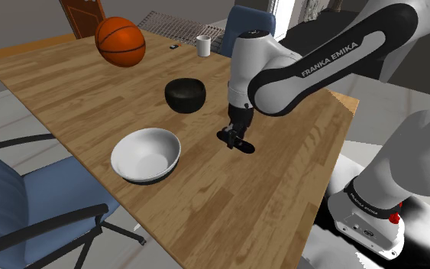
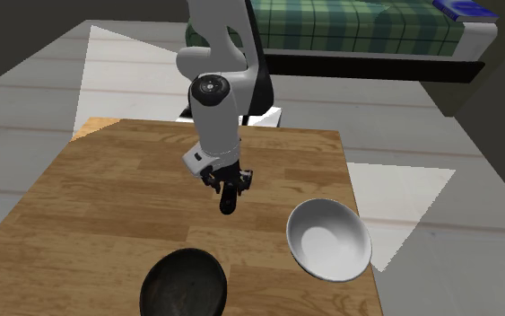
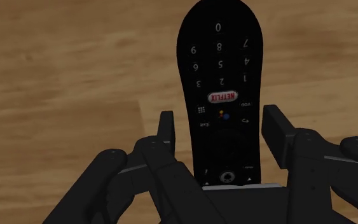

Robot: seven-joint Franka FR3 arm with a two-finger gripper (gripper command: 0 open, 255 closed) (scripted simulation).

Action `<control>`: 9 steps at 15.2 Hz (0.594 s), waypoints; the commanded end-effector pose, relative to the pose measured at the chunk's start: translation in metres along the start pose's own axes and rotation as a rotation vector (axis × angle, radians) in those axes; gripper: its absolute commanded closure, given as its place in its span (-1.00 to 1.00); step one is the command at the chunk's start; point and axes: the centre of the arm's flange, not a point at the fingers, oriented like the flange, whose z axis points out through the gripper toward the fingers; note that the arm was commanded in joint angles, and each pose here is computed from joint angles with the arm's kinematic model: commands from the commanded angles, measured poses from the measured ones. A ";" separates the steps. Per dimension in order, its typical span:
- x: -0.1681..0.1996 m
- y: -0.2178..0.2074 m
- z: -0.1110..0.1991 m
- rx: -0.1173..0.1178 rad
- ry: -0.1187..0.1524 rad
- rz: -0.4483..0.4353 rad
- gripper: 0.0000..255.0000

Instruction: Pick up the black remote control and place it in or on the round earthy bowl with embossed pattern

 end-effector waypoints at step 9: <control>-0.001 -0.004 -0.012 0.002 -0.006 -0.006 1.00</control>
